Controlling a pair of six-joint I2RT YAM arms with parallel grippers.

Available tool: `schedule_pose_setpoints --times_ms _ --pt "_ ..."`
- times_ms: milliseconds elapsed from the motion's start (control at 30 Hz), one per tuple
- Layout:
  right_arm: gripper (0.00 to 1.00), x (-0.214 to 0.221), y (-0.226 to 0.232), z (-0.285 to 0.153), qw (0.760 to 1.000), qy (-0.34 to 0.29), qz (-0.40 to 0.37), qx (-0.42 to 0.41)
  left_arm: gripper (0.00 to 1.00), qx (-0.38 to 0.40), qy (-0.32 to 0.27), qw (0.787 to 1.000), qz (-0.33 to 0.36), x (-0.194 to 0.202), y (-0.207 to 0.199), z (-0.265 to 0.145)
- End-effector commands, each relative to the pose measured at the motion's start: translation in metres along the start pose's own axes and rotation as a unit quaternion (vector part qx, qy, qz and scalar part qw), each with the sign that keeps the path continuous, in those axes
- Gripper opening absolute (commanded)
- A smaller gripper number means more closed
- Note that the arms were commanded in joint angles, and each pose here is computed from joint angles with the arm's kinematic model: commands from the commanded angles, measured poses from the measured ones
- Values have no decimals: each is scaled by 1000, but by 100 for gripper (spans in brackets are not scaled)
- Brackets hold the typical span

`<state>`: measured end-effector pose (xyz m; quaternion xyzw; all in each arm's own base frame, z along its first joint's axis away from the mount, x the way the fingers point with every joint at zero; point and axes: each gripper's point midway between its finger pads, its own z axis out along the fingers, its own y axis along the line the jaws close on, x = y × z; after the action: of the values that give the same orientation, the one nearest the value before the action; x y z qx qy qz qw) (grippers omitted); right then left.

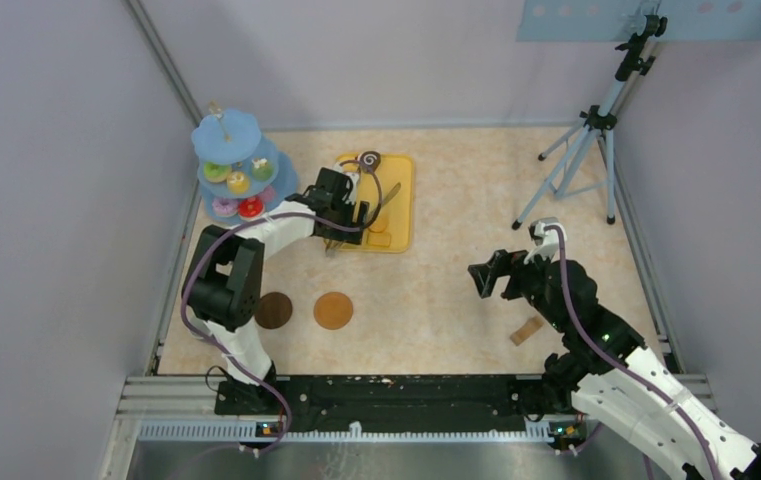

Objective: Serve the afternoon tea

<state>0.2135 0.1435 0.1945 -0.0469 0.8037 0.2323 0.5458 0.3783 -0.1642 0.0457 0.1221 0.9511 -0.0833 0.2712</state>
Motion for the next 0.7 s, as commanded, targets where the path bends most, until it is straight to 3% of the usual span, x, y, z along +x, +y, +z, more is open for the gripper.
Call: schedule_pose_setpoints --times_ms 0,133,433,667 --pt "94 -15 5 -1 1000 -24 5 -9 80 -30 -54 998 5 -26 0 -2" --pt "94 -13 5 -1 1000 -23 6 -10 73 -37 -60 997 12 -32 -2 3" --pt "94 -12 5 -1 1000 -23 6 -10 76 -48 -44 997 40 -25 -8 18" --pt "94 -12 5 0 1000 -21 5 -10 55 -48 -60 996 39 -37 -16 5"
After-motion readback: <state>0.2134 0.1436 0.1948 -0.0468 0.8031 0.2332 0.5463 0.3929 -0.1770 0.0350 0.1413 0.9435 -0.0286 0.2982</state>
